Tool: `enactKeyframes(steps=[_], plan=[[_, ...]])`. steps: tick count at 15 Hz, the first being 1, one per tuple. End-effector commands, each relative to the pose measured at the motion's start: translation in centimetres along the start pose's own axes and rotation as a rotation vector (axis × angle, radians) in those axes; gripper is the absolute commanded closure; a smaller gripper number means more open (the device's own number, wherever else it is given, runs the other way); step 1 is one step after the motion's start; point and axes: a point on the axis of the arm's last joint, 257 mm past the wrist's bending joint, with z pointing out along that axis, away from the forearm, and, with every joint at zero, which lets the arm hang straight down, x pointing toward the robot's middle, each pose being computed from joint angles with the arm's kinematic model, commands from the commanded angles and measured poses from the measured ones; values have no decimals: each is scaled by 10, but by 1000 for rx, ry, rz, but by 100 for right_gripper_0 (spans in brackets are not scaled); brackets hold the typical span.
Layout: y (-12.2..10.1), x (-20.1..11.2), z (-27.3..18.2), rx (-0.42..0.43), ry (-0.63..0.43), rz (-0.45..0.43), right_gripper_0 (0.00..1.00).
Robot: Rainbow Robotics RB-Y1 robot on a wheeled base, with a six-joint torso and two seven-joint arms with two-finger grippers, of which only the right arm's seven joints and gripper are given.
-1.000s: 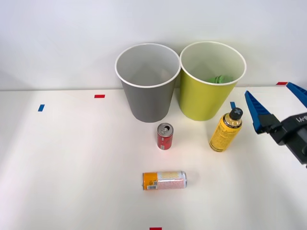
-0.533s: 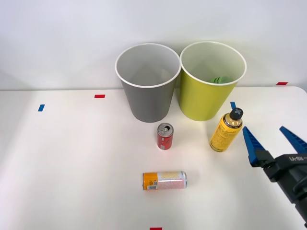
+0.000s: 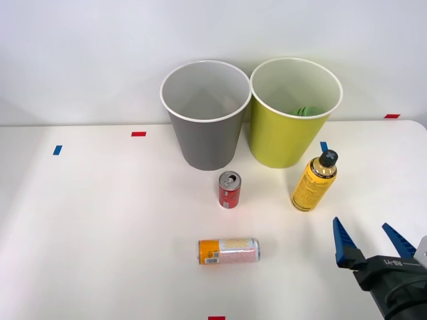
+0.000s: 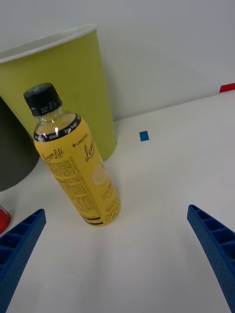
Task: Put cans in the gray bin, plastic bottles in the light green bin
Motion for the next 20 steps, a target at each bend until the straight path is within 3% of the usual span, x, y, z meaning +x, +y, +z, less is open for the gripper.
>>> enactKeyframes(steps=[1, 3, 6, 8, 10, 13, 16, 20], plan=[[-11, 16, 5, 54, -8, -64, 0], [-8, 25, 8, 49, -53, -52, 0], [3, 43, 8, -35, -133, -77, 0], [10, 47, -4, -94, -155, -181, 0], [9, 52, -23, -88, -168, -340, 0], [12, 69, -47, -71, -137, -443, 0], [27, 74, -70, -113, -193, -333, 0], [29, 112, -91, -113, -157, -300, 0]])
